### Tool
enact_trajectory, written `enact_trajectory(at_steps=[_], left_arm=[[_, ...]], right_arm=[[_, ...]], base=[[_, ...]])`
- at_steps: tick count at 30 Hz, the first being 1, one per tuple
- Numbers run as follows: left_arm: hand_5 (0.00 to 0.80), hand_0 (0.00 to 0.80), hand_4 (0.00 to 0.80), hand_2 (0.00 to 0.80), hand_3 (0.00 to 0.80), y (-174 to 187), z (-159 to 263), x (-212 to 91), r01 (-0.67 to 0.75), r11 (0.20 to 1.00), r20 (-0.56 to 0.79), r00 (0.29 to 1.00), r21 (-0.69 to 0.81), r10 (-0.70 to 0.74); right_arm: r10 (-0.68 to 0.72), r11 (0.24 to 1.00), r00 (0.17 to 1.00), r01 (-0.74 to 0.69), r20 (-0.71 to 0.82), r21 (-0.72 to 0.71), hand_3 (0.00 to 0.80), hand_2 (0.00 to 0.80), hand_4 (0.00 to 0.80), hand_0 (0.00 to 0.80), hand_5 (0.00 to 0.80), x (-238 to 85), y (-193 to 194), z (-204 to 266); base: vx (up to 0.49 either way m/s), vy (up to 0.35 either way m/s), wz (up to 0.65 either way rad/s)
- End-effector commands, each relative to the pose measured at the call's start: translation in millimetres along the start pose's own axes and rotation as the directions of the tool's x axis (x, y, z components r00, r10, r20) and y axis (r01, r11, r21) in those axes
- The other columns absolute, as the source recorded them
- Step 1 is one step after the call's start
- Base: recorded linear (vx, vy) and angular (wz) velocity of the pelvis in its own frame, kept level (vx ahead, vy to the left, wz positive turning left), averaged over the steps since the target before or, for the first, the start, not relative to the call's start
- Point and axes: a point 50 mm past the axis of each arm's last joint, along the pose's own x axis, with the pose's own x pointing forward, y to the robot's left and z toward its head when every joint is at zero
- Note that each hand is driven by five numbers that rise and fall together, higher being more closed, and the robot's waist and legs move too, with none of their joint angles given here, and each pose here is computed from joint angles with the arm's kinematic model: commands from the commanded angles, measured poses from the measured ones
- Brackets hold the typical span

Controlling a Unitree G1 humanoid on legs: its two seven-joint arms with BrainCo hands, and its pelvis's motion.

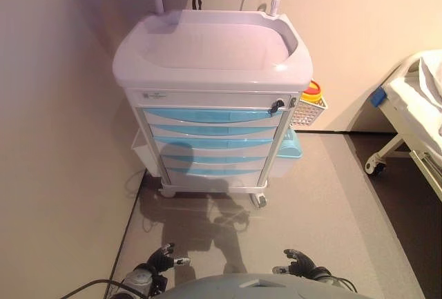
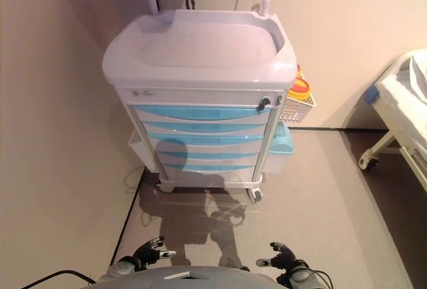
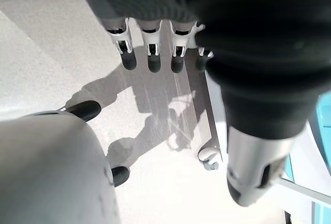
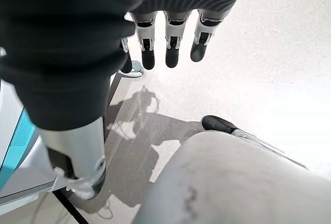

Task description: Open the drawer and pick up the medicine

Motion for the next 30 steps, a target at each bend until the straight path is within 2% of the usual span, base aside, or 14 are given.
enact_trajectory(at_steps=[1,6,11,17,22,23,25,26,27,30], left_arm=[[0.0,0.0,0.0,0.0,0.0,-3,9,5,-0.03,0.995,0.01,0.999,-0.094,0.031],[0.0,0.0,0.0,0.0,0.0,5,10,3,-0.065,0.982,0.03,0.997,-0.178,0.072],[0.0,0.0,0.0,0.0,0.0,14,17,3,-0.085,0.941,0.079,0.99,-0.327,0.117],[0.0,0.0,0.0,0.0,0.0,24,67,6,0.038,0.862,0.307,0.941,-0.506,0.139],[0.0,0.0,0.0,0.0,0.0,37,143,-2,0.187,0.82,0.562,0.806,-0.54,0.186],[0.0,0.0,0.0,0.0,0.0,40,164,-7,0.233,0.813,0.624,0.757,-0.534,0.193],[0.0,0.0,0.0,0.0,0.0,41,185,-13,0.28,0.807,0.688,0.698,-0.52,0.201],[0.0,0.0,0.0,0.0,0.0,41,185,-13,0.28,0.807,0.688,0.698,-0.52,0.201],[0.0,0.0,0.0,0.0,0.0,42,215,-24,0.363,0.788,0.768,0.608,-0.497,0.204],[0.0,0.0,0.0,0.0,0.0,50,257,-46,0.472,0.774,0.87,0.451,-0.422,0.199]], right_arm=[[0.011,1.0,1.0,-0.01,0.025,-0.025,0.0,0.0,0.0,0.0,0.0,4,0,12],[0.009,1.0,1.0,-0.009,0.024,-0.03,0.0,0.0,0.0,0.0,0.0,3,-3,9],[-0.006,1.0,1.0,0.006,0.03,-0.016,0.0,0.0,0.0,0.0,0.0,3,-8,10],[-0.034,0.999,0.997,0.034,0.071,-0.008,0.0,0.0,0.0,0.0,0.0,4,-18,23],[-0.074,0.997,0.983,0.071,0.166,0.025,0.0,0.0,0.0,0.0,0.0,8,-30,54],[-0.08,0.997,0.979,0.075,0.187,0.033,0.0,0.0,0.0,0.0,0.0,8,-32,60],[-0.087,0.996,0.974,0.081,0.208,0.037,0.0,0.0,0.0,0.0,0.0,8,-34,67],[-0.087,0.996,0.974,0.081,0.208,0.037,0.0,0.0,0.0,0.0,0.0,8,-34,67],[-0.095,0.995,0.969,0.088,0.226,0.041,0.0,0.0,0.0,0.0,0.0,8,-36,72],[-0.094,0.995,0.965,0.087,0.246,0.042,0.0,0.0,0.0,0.0,0.0,8,-37,76]], base=[[0.045,0.013,0.0],[0.039,0.027,0.0],[0.029,0.045,0.0],[-0.053,0.057,-0.06],[-0.196,0.028,-0.54],[-0.182,-0.003,-0.53],[-0.13,0.004,-0.37],[-0.141,0.016,-0.25],[-0.149,0.01,-0.23],[-0.128,-0.022,-0.31]])
